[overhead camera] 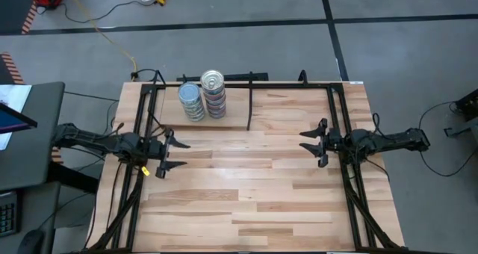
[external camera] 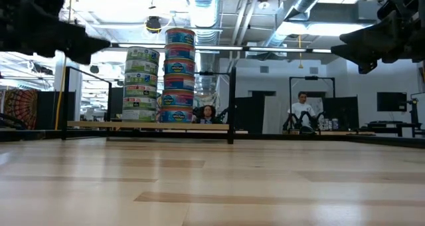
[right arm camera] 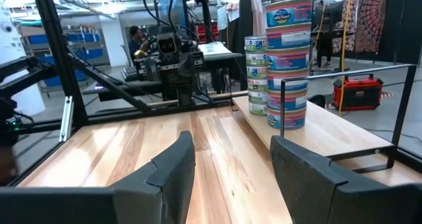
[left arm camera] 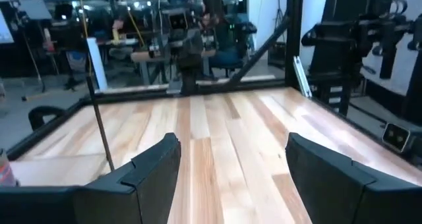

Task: Stack canned seafood by type on shelf
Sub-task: Return to Home Position

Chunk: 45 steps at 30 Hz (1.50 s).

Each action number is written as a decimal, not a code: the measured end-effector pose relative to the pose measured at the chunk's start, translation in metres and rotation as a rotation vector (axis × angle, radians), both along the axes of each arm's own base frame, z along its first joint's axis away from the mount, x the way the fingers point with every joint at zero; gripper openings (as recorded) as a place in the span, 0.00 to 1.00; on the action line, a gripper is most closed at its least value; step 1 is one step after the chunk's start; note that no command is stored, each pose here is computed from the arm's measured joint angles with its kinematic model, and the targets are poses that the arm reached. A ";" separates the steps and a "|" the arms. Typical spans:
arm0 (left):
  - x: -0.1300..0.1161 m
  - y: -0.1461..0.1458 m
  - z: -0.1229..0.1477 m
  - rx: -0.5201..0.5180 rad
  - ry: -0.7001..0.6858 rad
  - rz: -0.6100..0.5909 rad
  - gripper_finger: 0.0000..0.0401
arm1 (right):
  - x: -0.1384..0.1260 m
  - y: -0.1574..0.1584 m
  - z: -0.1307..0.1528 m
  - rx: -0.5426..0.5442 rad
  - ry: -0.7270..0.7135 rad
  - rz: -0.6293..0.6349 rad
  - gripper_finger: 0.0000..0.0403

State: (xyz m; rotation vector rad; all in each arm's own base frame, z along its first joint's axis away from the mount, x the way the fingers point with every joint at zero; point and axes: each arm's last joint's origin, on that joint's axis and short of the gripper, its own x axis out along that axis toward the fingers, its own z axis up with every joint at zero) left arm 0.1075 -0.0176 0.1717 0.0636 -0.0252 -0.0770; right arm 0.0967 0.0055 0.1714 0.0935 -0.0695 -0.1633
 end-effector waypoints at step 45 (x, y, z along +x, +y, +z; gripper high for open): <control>0.000 0.000 -0.017 0.030 0.171 0.001 0.66 | 0.000 0.000 -0.001 -0.001 0.006 0.001 0.55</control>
